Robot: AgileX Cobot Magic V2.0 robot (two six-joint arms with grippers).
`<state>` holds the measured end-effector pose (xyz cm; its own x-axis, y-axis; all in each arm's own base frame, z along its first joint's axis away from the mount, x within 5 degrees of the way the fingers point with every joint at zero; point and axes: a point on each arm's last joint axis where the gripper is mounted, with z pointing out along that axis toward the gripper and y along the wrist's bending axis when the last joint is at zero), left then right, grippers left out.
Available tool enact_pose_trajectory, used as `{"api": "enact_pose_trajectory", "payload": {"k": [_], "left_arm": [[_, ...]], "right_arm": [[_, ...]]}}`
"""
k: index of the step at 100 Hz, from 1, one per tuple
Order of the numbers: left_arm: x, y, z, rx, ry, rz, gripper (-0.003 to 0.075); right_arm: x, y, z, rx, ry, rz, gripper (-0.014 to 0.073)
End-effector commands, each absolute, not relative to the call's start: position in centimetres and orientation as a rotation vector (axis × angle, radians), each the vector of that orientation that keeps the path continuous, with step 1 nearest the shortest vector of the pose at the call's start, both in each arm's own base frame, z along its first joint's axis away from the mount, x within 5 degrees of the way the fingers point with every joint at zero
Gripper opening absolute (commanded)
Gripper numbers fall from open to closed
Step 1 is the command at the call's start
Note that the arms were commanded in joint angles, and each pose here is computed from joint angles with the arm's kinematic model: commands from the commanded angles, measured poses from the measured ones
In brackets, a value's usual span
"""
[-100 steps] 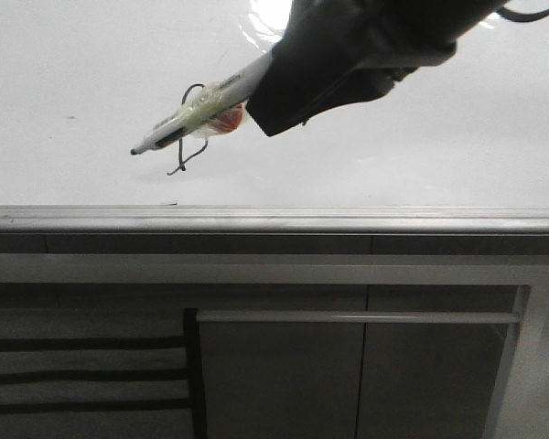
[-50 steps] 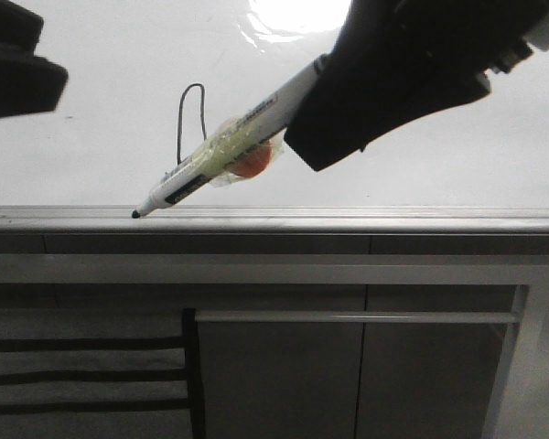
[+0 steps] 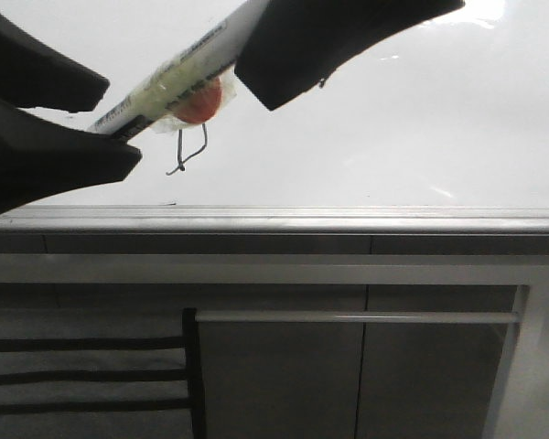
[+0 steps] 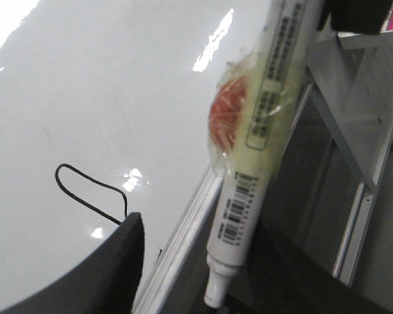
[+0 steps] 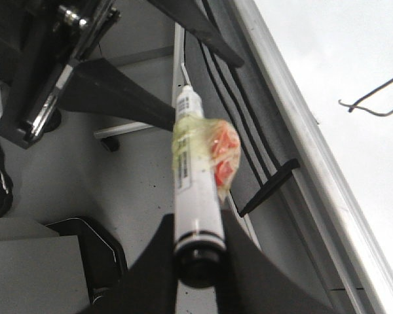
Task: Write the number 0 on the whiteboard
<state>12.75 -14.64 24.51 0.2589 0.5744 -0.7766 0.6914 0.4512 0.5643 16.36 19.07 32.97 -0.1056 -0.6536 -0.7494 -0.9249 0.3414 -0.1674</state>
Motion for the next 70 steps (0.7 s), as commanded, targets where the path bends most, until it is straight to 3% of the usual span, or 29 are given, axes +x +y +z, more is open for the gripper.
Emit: {"api": "enact_pose_trajectory", "payload": {"k": [1, 19, 24, 31, 36, 60, 65, 70], "left_arm": [[13.19, -14.97, 26.58, 1.109, 1.326, -0.107, 0.0313], [13.16, -14.99, 26.50, 1.117, 1.331, -0.109, 0.0311], [13.16, -14.99, 26.50, 1.117, 1.331, -0.109, 0.0277], [13.15, -14.99, 26.49, 1.119, 1.331, -0.109, 0.0134], [13.14, -15.00, 26.47, 1.121, 1.332, -0.110, -0.0022], [13.13, -15.00, 26.47, 1.124, 1.329, -0.108, -0.0019], [13.13, -15.00, 26.47, 1.124, 1.329, -0.108, -0.0019], [13.13, -15.00, 26.47, 1.124, 1.329, -0.108, -0.0020]], "right_arm": [[16.16, 19.04, 35.04, -1.322, 1.759, 0.468, -0.0069], [16.01, 19.14, 35.02, -1.330, 1.758, 0.475, -0.0069], [16.02, 19.15, 35.03, -1.328, 1.757, 0.474, -0.0069], [16.03, 19.15, 35.04, -1.327, 1.756, 0.474, -0.0069], [16.03, 19.15, 35.04, -1.327, 1.756, 0.474, -0.0069], [16.12, 19.17, 35.14, -1.315, 1.747, 0.471, -0.0066], [16.12, 19.18, 35.19, -1.314, 1.746, 0.471, -0.0036], [16.14, 19.19, 35.29, -1.312, 1.743, 0.471, 0.0046]]}}
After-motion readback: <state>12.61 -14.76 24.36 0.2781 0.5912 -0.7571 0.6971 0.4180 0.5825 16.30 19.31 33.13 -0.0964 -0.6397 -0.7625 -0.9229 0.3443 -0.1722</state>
